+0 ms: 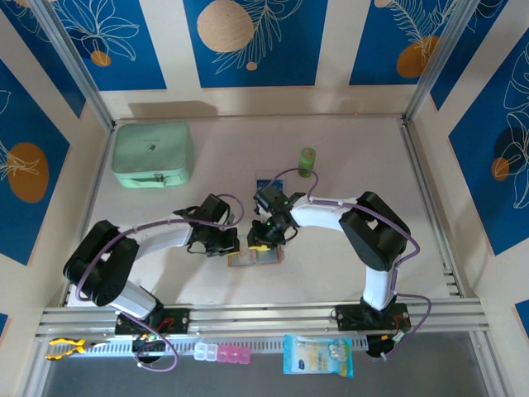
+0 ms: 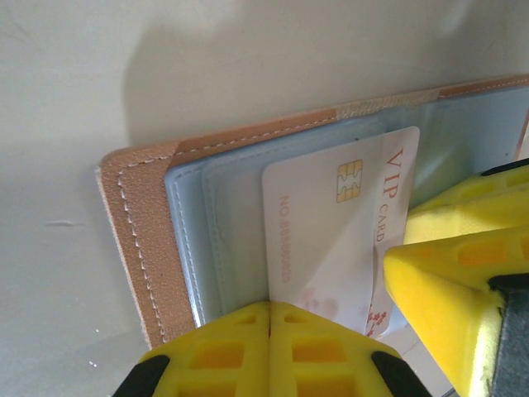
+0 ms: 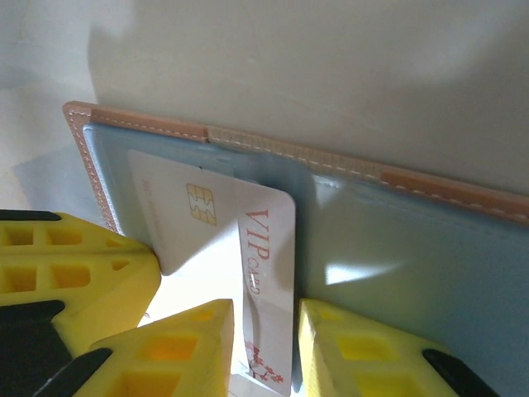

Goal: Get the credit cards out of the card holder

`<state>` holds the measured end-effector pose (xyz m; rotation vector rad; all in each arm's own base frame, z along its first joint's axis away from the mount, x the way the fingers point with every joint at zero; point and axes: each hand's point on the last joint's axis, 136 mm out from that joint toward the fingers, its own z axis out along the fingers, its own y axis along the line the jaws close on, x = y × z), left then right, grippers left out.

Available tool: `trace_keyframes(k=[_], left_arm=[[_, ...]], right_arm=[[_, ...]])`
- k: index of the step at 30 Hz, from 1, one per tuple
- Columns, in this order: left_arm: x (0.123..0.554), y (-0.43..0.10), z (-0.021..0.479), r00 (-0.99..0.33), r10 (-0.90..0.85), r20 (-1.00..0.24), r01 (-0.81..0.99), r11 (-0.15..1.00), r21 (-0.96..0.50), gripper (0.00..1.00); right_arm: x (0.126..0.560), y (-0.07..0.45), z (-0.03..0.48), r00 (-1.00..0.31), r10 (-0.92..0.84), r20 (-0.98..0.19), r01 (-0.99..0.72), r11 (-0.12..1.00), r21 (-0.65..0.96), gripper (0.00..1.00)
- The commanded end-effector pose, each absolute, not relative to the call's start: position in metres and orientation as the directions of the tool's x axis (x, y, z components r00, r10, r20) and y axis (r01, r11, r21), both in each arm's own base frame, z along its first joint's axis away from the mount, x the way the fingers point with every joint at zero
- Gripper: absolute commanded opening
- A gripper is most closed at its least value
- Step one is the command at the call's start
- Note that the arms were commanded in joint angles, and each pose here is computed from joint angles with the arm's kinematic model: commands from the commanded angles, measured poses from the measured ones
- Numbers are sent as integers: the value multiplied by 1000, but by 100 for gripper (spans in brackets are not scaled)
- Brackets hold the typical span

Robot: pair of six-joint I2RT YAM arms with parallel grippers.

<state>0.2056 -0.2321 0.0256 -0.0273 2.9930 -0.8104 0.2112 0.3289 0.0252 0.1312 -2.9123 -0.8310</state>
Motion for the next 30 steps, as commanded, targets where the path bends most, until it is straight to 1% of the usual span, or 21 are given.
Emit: trace_keyframes(k=[1,13,22,30], left_arm=[[198,-223,14,-1000,-12,-4,-9,894,-449,0],[198,-224,14,-1000,-12,0,-11,893,-451,0],[199,-224,14,-1000,-13,-1,-11,892,-452,0],[197,-223,15,-1000,-12,0,-11,893,-451,0]], right_arm=[[204,323,18,-986,-114,121,-36,855,517,29],[206,333,41,-990,-97,98,-9,752,660,20],[208,339,49,-990,-91,104,21,642,766,16],[208,335,41,-990,-82,115,35,648,761,11]])
